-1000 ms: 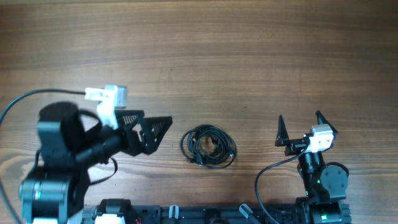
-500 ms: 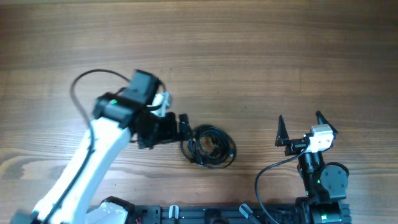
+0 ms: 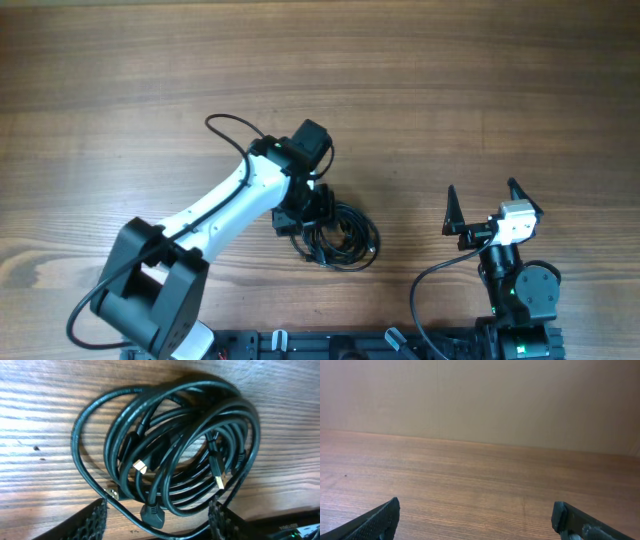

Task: Untangle cables
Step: 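Move the left gripper over the black cable bundle and grasp a cable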

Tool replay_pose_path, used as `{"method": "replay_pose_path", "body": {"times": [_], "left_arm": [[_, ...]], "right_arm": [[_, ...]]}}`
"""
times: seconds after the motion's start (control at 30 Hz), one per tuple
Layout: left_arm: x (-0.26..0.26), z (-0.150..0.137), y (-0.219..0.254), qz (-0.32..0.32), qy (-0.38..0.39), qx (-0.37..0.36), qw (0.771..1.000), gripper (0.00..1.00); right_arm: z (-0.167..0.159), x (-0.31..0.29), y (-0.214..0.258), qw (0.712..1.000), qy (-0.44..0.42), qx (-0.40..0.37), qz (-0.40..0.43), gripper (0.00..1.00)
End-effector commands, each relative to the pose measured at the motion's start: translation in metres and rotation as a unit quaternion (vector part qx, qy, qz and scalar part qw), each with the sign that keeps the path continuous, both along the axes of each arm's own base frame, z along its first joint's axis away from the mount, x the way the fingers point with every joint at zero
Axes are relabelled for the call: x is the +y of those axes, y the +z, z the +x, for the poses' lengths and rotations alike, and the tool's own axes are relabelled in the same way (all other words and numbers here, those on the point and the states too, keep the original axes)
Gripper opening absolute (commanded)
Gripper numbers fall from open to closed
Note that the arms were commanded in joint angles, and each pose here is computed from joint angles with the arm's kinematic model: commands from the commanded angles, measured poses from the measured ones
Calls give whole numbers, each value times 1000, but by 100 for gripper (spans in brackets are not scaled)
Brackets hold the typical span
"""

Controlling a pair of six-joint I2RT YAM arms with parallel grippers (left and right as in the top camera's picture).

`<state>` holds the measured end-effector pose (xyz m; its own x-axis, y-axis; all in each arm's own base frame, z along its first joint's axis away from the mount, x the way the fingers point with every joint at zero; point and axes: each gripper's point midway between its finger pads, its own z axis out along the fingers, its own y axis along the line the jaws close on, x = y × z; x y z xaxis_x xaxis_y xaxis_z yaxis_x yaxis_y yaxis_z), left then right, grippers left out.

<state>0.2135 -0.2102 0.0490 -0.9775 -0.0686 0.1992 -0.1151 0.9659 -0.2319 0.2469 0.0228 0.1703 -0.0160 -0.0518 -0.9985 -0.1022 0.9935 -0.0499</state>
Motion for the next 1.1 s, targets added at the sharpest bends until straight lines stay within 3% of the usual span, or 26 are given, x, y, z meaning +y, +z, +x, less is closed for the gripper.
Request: {"method": "replay_pose_path", "body": {"times": [0.0, 0.1, 0.37, 0.6, 0.77, 1.07], "left_arm": [[3, -1, -14, 48, 12, -4, 999, 64], [2, -1, -18, 50, 7, -2, 999, 62], [-7, -4, -20, 50, -10, -11, 999, 45], [1, -1, -31, 89, -21, -25, 995, 43], [0, -6, -39, 91, -22, -7, 996, 26], [-11, 7, -17, 78, -22, -21, 997, 13]], "right_arm": [[0, 1, 1, 1000, 5, -2, 0, 100], [0, 1, 1, 1000, 5, -2, 0, 100], [0, 1, 1, 1000, 5, -2, 0, 100], [0, 1, 1, 1000, 5, -2, 0, 100], [0, 1, 1, 1000, 5, -2, 0, 100], [0, 1, 1, 1000, 5, -2, 0, 100]]}}
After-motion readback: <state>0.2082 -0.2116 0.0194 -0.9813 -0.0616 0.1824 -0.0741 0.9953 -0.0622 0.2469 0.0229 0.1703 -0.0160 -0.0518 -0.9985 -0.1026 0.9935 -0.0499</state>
